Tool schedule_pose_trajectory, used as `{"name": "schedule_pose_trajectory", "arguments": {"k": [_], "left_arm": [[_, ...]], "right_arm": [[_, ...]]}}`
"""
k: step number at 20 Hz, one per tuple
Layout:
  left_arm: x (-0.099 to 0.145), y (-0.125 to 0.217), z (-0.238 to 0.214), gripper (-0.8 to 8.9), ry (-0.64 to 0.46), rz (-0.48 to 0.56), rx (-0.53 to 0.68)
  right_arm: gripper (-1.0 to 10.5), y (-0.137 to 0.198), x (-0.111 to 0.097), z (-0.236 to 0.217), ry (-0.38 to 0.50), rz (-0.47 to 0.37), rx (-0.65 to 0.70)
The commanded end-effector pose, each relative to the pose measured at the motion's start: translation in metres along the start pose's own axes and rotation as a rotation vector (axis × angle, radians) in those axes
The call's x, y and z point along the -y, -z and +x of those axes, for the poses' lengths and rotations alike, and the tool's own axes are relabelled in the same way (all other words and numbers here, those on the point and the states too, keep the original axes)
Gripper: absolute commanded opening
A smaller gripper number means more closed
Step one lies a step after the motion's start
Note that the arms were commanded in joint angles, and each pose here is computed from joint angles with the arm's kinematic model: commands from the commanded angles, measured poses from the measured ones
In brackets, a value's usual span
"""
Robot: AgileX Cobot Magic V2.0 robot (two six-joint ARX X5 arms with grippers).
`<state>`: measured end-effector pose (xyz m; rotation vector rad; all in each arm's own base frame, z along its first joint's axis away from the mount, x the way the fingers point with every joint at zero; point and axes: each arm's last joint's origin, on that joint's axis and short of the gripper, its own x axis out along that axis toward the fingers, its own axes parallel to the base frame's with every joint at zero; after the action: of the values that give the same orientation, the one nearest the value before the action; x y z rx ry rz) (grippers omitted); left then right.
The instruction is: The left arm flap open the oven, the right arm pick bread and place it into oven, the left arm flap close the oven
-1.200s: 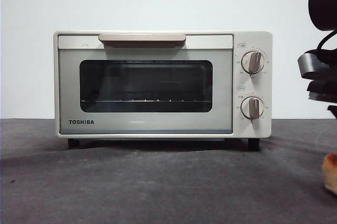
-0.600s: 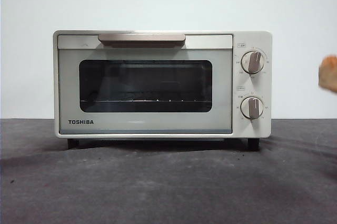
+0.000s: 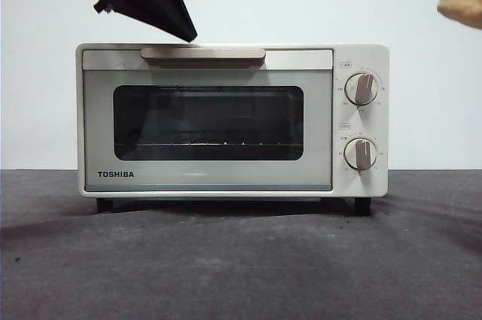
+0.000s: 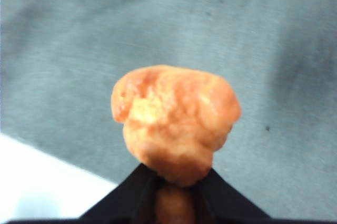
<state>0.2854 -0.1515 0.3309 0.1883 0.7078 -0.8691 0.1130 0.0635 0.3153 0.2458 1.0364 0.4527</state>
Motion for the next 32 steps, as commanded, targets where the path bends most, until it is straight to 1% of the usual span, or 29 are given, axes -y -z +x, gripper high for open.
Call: {"name": "schedule_pose_trajectory", "arguments": {"k": [1, 3, 7, 10, 14, 20, 25, 28, 32], "left_arm": [[-0.003, -0.002, 0.012, 0.16, 0.004, 0.011, -0.022], [-0.004, 0.001, 0.017, 0.16, 0.011, -0.001, -0.053], [0.002, 0.008, 0.018, 0.16, 0.034, -0.019, -0.123], [0.007, 0.014, 0.018, 0.16, 0.01, -0.017, -0.208], [0.012, 0.02, 0.021, 0.16, 0.03, -0.026, -0.261], [0.022, 0.039, 0.03, 0.16, 0.051, -0.046, -0.295], [0.031, 0.069, 0.024, 0.16, 0.048, -0.069, -0.264], [0.033, 0.089, 0.024, 0.16, 0.039, -0.105, -0.232], [0.037, 0.108, 0.03, 0.16, 0.046, -0.134, -0.262]], "right_arm": [[0.3, -0.002, -0.003, -0.007, -0.017, -0.009, 0.026], [0.3, 0.0, -0.003, -0.008, -0.019, -0.01, 0.029], [0.3, 0.001, -0.003, -0.008, -0.014, -0.007, 0.018], [0.3, 0.001, -0.003, -0.008, -0.012, -0.005, 0.013], [0.3, 0.002, -0.002, -0.008, -0.01, -0.004, 0.009], [0.3, 0.005, -0.002, -0.012, -0.013, -0.007, 0.018], [0.3, 0.007, -0.002, -0.016, -0.018, -0.012, 0.039], [0.3, 0.007, -0.002, -0.016, -0.019, -0.013, 0.044], [0.3, 0.006, -0.003, -0.016, -0.022, -0.015, 0.052]]}}
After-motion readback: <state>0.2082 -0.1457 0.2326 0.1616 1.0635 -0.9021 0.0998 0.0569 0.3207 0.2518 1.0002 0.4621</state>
